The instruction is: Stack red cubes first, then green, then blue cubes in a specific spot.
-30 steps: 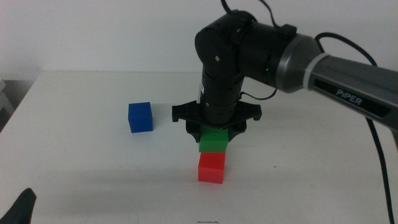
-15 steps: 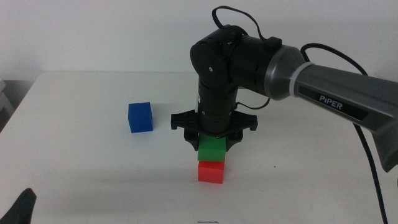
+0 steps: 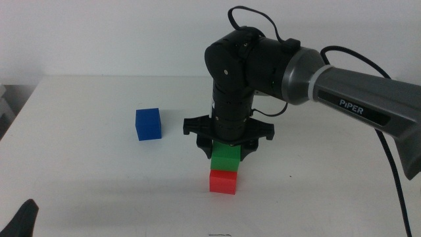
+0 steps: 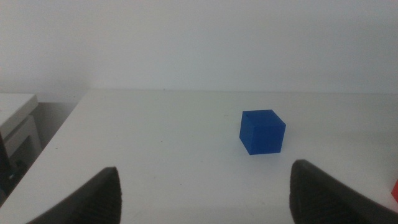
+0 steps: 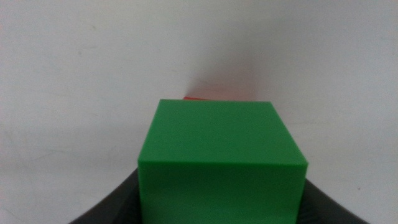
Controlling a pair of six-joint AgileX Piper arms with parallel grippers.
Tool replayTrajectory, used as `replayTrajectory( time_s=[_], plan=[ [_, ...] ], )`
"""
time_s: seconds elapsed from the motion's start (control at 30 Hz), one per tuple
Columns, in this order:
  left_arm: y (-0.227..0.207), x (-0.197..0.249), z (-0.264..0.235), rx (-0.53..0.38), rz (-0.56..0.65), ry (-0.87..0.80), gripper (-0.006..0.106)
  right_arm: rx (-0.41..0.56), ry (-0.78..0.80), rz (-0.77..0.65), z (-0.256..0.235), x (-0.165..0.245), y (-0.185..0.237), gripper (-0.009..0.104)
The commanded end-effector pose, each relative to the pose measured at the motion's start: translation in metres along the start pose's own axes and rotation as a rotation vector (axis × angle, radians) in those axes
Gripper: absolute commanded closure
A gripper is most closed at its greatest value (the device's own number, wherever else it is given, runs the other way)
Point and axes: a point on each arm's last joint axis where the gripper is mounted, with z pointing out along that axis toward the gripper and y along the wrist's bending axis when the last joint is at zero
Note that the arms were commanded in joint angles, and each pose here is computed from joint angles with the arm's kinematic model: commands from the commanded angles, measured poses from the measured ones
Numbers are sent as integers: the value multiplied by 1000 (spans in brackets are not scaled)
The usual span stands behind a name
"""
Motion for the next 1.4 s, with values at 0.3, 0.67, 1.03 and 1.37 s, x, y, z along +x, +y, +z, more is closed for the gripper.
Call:
replayTrajectory(
  time_s=[0.3,0.67,1.03,1.37],
  plan=[
    [-1,-9,-2,7,-7,-100,9,12,-33,21,-39,4,-10,80],
    [-1,-9,-2,7,-7,-100,9,10,-1,17,-29,6,-7,61],
    [-1,-9,-2,7,-7,-100,9,7,1,-9,-29,6,-6,32],
    [-1,-9,-2,7,-7,-100,9,-55,-110,-50,-88,17,-17,32]
  ],
)
